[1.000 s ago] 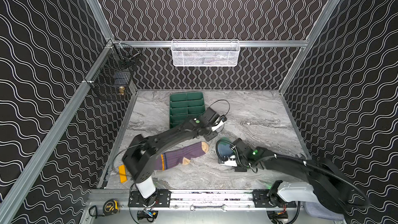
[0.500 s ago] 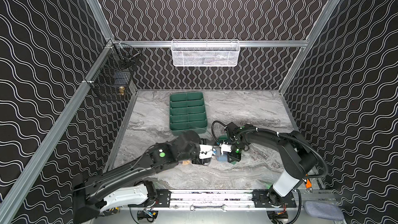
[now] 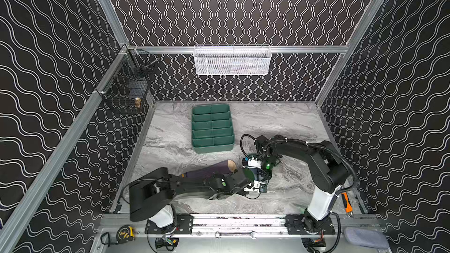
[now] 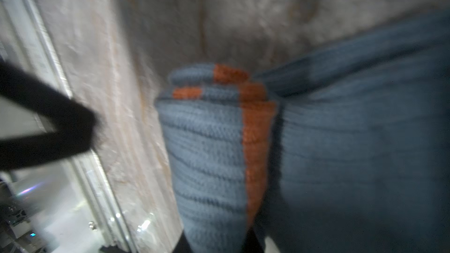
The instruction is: Roll the socks
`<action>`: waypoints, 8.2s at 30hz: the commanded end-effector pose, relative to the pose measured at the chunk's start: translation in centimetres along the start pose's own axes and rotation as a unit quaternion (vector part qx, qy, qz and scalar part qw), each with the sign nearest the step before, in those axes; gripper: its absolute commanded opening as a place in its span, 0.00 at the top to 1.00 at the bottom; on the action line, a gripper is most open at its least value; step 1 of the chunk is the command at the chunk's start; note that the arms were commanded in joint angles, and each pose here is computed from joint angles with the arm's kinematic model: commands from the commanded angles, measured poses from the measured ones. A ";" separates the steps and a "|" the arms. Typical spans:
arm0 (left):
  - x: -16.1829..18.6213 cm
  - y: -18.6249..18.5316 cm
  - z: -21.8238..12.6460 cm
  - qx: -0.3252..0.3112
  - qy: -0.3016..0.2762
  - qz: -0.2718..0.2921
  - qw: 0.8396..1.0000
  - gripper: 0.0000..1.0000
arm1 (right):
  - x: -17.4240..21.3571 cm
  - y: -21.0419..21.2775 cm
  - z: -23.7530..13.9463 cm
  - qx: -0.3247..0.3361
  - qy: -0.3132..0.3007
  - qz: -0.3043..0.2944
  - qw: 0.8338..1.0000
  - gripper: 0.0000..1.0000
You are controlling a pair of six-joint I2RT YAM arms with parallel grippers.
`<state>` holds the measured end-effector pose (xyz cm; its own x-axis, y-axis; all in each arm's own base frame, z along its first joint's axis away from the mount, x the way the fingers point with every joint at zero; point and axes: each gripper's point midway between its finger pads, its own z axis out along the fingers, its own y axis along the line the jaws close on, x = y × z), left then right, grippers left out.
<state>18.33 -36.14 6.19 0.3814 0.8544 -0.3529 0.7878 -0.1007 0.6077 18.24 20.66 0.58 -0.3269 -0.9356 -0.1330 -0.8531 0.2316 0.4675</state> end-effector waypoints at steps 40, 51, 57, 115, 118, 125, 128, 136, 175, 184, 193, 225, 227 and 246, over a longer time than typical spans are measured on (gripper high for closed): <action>4.6 -5.8 3.7 0.242 0.118 -0.104 0.958 1.00 | 1.4 -9.6 -22.4 0.578 -0.320 0.073 0.747 0.20; 5.2 -5.7 4.3 0.367 0.185 -0.249 0.877 1.00 | 9.7 -1.3 -40.4 0.730 -0.467 0.198 0.459 0.23; 5.7 -4.5 5.2 0.428 0.185 -0.353 0.811 1.00 | 4.4 2.2 -33.5 0.699 -0.418 -0.041 0.579 0.28; 7.8 9.8 3.2 0.122 0.139 -0.474 0.861 0.61 | 1.2 -0.8 -2.3 0.460 -0.020 -0.292 0.838 1.00; 7.8 9.7 4.0 0.118 0.143 -0.498 0.847 0.66 | 1.1 -0.8 -2.4 0.463 -0.021 -0.293 0.836 1.00; 7.0 6.4 7.4 0.151 0.178 -0.492 0.839 0.78 | 1.0 -0.7 -2.5 0.468 -0.024 -0.295 0.833 1.00; 7.4 5.3 8.0 0.153 0.196 -0.483 0.840 0.80 | 0.8 -0.7 -2.7 0.472 -0.026 -0.294 0.831 1.00; 7.9 4.0 10.1 0.160 0.208 -0.481 0.837 0.96 | -0.2 0.7 -3.7 0.486 -0.048 -0.318 0.813 1.00; 6.8 2.6 10.8 0.185 0.181 -0.492 0.831 1.00 | 2.9 1.9 1.2 0.303 0.105 -0.248 0.914 1.00; 5.8 5.7 9.6 0.160 0.146 -0.485 0.847 0.96 | 4.2 3.8 2.8 0.224 0.106 -0.209 0.946 1.00; 1.0 10.4 6.9 0.169 0.050 -0.461 0.870 0.78 | 5.1 3.8 3.1 0.213 0.118 -0.189 0.951 1.00; -2.5 5.6 -9.7 -0.058 -0.102 -0.019 0.993 0.36 | 2.1 -2.2 1.6 0.187 0.111 -0.096 0.971 1.00; -2.3 4.9 -7.3 -0.070 -0.093 -0.014 0.993 0.36 | 1.8 -2.3 1.7 0.180 0.106 -0.096 0.973 1.00; 2.3 2.9 4.6 -0.072 0.021 -0.030 0.997 0.52 | 0.4 -2.2 1.7 0.158 0.073 -0.111 0.979 1.00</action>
<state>22.00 -36.66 3.34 0.3562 0.8679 -0.3463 0.7450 -0.0402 0.6658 21.84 21.89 1.07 -0.1732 -0.9722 -0.1573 -0.9844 0.1660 0.0582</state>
